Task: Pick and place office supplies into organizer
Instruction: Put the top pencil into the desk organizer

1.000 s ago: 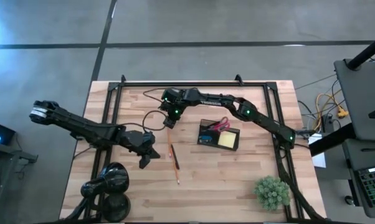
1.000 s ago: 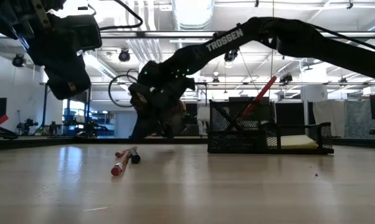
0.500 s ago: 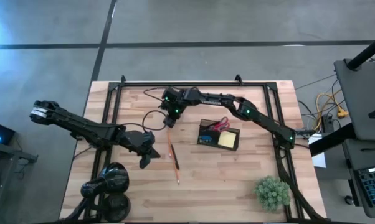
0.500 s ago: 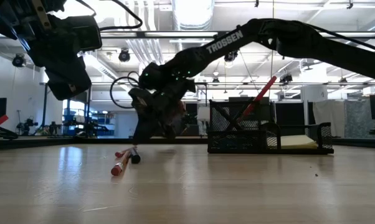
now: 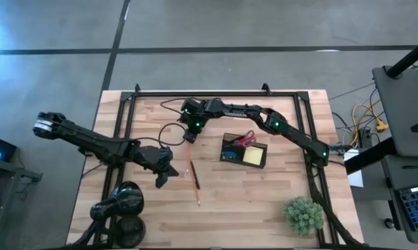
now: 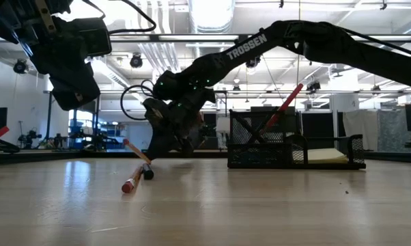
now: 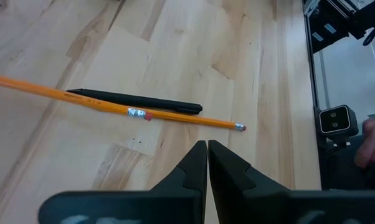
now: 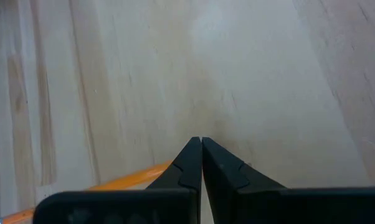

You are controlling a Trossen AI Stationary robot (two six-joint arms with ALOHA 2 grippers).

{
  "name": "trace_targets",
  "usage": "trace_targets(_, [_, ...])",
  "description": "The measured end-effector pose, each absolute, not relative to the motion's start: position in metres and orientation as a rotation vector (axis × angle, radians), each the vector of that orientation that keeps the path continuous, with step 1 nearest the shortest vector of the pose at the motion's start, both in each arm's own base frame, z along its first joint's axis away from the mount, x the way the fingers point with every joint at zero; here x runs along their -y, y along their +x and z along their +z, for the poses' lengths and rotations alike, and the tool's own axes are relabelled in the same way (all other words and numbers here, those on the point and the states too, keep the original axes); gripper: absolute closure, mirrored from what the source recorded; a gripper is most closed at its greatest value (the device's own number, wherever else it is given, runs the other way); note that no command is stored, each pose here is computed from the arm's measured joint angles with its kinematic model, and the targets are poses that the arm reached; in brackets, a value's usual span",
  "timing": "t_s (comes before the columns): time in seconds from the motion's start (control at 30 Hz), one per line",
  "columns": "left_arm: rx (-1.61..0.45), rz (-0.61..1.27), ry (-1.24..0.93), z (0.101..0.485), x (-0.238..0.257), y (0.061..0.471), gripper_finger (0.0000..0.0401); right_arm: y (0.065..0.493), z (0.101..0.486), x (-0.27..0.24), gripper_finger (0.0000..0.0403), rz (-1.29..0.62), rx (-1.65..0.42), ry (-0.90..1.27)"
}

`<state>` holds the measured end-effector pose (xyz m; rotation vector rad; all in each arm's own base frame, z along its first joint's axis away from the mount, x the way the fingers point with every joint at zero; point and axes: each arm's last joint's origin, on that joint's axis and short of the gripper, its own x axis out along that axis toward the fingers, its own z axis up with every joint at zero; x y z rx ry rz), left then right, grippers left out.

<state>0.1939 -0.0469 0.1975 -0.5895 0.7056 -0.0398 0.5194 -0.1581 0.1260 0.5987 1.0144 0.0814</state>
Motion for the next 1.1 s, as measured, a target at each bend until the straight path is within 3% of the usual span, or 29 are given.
trace_targets(0.3, [-0.852,0.056,-0.603,0.170,0.051,0.211,0.0391,0.519,0.126,0.158,0.0394,0.075,-1.018,0.596])
trace_targets(0.43, [-0.895,0.084,-0.600,0.166,0.055,0.232,0.0343,0.519,0.125,0.158,0.0394,0.072,-1.026,0.599])
trace_targets(0.7, [-1.018,0.341,-0.865,0.185,0.049,0.232,0.0244,0.518,0.125,0.158,0.0394,0.068,-1.033,0.608])
trace_targets(0.9, [-0.905,0.499,-1.275,0.195,0.029,0.236,0.0242,0.518,0.125,0.158,0.0394,0.066,-1.032,0.606])
trace_targets(1.1, [-0.872,0.549,-1.351,0.188,0.022,0.244,0.0261,0.518,0.125,0.158,0.0394,0.067,-1.031,0.604])
